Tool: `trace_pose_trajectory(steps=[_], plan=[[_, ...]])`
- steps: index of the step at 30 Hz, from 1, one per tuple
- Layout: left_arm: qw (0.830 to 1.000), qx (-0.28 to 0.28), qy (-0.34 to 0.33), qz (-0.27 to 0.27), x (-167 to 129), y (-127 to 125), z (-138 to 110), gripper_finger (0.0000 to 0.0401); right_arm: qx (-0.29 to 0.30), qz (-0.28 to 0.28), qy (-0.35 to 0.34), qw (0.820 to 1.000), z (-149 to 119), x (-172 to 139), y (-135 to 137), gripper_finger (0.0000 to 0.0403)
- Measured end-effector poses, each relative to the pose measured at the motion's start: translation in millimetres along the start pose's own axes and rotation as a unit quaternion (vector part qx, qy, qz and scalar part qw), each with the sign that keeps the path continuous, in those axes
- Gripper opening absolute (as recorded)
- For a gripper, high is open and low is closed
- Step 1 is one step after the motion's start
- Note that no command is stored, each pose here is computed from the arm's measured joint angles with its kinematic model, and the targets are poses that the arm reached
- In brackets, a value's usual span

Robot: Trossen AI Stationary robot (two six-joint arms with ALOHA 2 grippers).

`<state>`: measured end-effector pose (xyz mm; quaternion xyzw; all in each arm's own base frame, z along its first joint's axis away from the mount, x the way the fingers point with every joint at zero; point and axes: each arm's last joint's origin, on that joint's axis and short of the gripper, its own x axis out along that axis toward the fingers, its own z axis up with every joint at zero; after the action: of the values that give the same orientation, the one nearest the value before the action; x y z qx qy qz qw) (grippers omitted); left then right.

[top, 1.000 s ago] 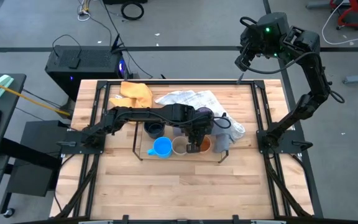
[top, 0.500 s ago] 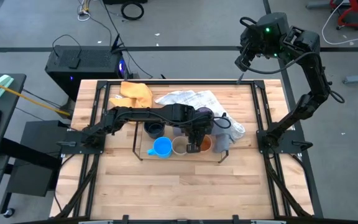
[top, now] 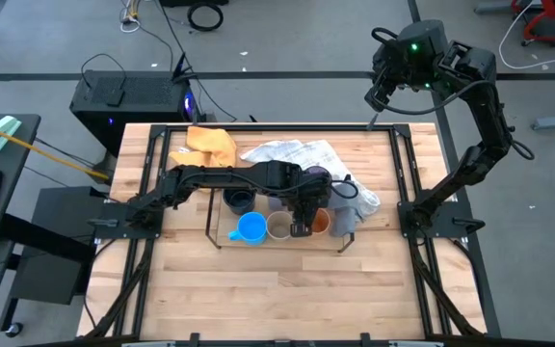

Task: Stack small to large cups/mugs on shelf
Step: Put the orange cup on the shelf, then return to Home Position

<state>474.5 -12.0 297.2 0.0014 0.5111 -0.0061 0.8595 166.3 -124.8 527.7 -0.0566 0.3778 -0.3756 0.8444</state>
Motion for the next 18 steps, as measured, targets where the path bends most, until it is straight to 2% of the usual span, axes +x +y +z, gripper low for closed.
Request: trace_pose_trajectory(steps=[7, 18], plan=[[1.000, 0.000, -0.014, -0.001, -9.8, 0.0, 2.3, 0.0158, 0.000, 0.000, 0.000, 1.000, -0.1, -0.1, 0.0, 0.0137], [0.997, 0.000, -0.073, -0.011, -34.0, -7.5, 12.2, 0.0156, -0.002, 0.001, 0.002, 1.000, -0.5, 0.0, 0.0, 0.0137]])
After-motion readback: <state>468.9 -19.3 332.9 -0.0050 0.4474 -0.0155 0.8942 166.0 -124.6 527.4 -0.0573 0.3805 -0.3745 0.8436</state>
